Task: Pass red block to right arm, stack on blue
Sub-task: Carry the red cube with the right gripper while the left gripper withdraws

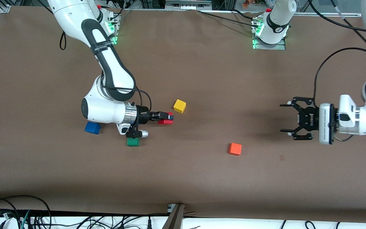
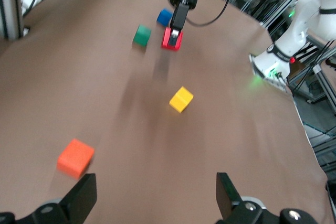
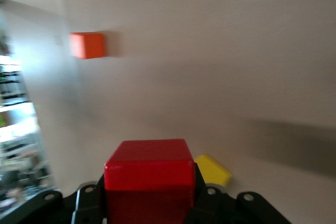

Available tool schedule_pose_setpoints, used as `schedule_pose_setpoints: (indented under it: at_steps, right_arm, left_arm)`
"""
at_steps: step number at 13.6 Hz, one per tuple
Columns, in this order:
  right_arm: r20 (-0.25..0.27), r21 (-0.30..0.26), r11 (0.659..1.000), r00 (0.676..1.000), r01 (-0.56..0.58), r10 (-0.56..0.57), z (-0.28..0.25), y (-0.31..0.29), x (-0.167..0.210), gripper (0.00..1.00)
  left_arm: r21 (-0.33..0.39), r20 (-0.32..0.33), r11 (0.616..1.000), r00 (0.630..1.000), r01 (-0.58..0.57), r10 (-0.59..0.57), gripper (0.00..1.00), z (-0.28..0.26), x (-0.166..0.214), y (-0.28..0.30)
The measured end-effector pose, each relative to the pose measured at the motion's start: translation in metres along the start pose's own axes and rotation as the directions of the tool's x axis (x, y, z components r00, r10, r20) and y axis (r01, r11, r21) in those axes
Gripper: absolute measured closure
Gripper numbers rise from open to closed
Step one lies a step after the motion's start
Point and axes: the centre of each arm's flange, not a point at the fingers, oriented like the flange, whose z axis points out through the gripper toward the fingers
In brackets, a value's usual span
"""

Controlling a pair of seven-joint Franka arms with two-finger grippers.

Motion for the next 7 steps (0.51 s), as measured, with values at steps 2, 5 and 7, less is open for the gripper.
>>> schedule_pose_setpoints:
  at_steps: [2, 5, 7]
  right_arm:
    - [-0.010, -0.150, 0.988, 0.999, 0.030, -0.032, -0.010, 0.010, 0.005, 0.44]
    - [-0.035, -0.304, 0.951, 0.997, 0.055, -0.069, -0.031, 0.026, 0.016, 0.44]
    - [-0.016, -0.408, 0.908, 0.993, 0.097, -0.113, -0.045, 0.038, 0.020, 0.44]
  left_arm:
    - [0.066, 0.103, 0.993, 0.989, 0.102, -0.108, 0.00, -0.027, 0.002, 0.012]
    - [0.219, 0.213, 0.941, 0.928, 0.258, -0.304, 0.00, -0.063, 0.015, 0.047]
    - [0.311, 0.250, 0.890, 0.875, 0.333, -0.415, 0.00, -0.080, 0.028, 0.075]
